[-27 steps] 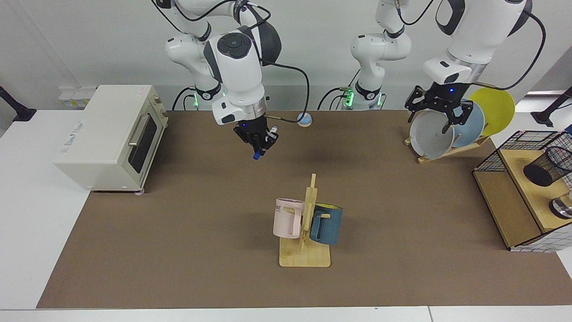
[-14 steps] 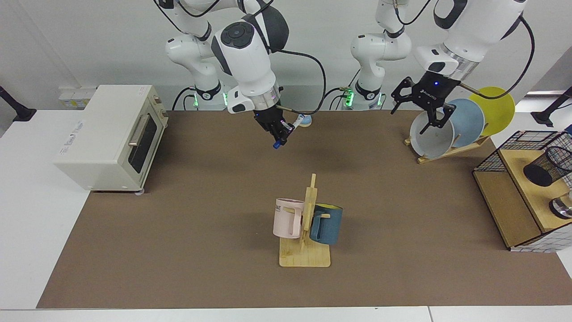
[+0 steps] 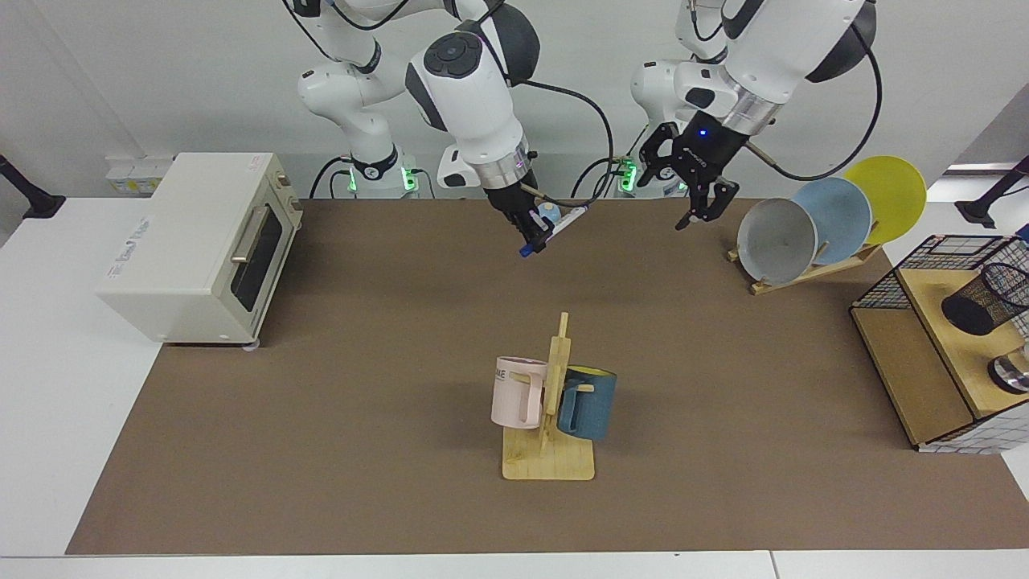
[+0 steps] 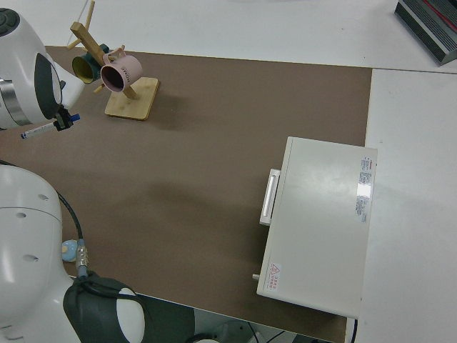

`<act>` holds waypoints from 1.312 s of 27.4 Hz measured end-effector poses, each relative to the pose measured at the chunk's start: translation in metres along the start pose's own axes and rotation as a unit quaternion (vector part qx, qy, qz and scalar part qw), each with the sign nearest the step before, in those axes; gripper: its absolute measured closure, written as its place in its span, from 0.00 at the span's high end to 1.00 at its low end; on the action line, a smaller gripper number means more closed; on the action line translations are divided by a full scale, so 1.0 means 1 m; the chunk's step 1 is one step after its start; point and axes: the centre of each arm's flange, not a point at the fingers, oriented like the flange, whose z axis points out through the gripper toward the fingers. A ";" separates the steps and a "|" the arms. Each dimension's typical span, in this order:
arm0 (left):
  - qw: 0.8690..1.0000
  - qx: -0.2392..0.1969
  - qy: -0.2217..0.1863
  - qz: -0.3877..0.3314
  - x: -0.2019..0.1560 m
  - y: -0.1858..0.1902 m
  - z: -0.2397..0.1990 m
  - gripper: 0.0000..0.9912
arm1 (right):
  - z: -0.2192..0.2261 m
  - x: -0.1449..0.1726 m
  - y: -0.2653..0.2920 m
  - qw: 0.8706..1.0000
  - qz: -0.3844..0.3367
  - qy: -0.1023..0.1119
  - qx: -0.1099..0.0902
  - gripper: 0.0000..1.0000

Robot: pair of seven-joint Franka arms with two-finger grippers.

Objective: Put markers into pen holder

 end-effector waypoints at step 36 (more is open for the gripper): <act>0.999 -0.013 -0.003 0.047 0.033 0.065 0.083 0.48 | 0.002 -0.003 -0.002 0.998 0.051 -0.041 0.006 0.16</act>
